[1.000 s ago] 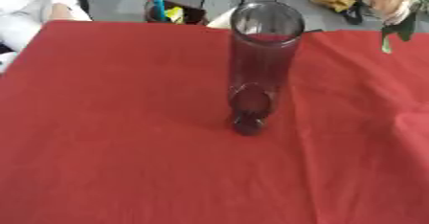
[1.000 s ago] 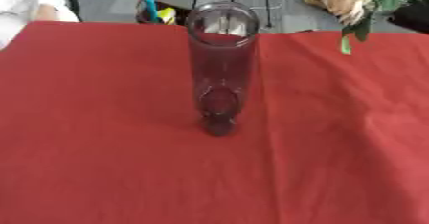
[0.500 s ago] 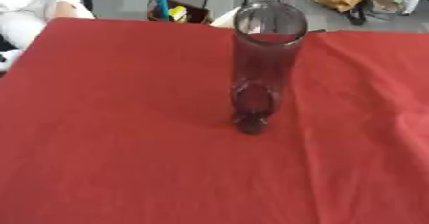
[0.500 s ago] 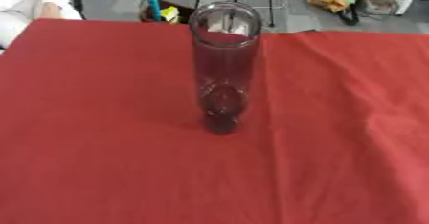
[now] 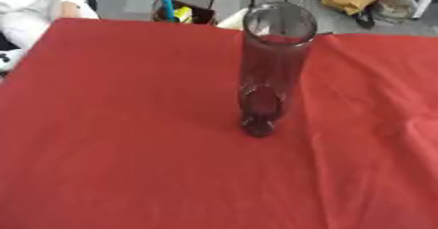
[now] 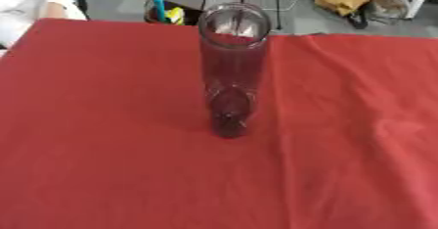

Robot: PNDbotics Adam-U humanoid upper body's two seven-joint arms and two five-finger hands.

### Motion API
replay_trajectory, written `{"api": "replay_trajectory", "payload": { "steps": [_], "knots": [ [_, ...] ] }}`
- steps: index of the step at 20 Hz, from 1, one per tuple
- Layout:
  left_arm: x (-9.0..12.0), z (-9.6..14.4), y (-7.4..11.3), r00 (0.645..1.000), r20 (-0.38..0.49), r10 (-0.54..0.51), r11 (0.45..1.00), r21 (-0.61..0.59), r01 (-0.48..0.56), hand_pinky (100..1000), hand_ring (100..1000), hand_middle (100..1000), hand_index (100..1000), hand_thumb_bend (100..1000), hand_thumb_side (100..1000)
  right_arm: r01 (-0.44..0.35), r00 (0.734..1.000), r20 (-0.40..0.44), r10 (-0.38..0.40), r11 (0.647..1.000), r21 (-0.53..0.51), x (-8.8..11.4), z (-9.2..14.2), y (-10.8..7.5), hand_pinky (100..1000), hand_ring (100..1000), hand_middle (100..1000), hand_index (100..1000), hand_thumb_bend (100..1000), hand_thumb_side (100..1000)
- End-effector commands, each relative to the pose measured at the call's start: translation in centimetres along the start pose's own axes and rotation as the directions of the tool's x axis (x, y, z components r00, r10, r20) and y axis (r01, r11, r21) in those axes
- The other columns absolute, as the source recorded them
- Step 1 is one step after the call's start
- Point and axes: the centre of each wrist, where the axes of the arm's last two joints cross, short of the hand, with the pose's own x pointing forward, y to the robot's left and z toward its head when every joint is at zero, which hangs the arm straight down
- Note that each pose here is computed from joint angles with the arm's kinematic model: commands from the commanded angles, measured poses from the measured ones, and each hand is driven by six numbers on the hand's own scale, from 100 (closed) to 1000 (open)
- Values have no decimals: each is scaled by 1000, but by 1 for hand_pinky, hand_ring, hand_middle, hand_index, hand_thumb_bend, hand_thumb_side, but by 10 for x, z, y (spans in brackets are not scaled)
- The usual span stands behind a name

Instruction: Arrange flowers into the vase.

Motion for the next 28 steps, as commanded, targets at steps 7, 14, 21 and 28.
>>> {"api": "replay_trajectory", "payload": {
  "steps": [7, 14, 21, 28],
  "knots": [
    [6, -9, -1, 999, 34, 14, 1000, -28, -13, 719, 862, 857, 962, 100, 966, 237, 969, 75, -234, 971, -38, 47, -8, 8, 100, 100, 100, 100, 100, 634],
    [7, -11, -2, 999, 40, 23, 999, -36, -22, 719, 862, 856, 962, 100, 966, 402, 910, 138, -392, 914, -52, 62, -15, 20, 100, 100, 100, 100, 100, 632],
    [8, -13, -4, 998, 52, 32, 998, -47, -30, 719, 861, 855, 961, 100, 966, 526, 836, 210, -507, 849, -47, 80, -13, 27, 100, 100, 100, 100, 100, 625],
    [8, -15, -5, 998, 58, 38, 998, -59, -34, 719, 860, 855, 962, 100, 966, 585, 792, 267, -550, 808, -69, 93, -11, 28, 100, 100, 100, 100, 100, 616]
  ]
}}
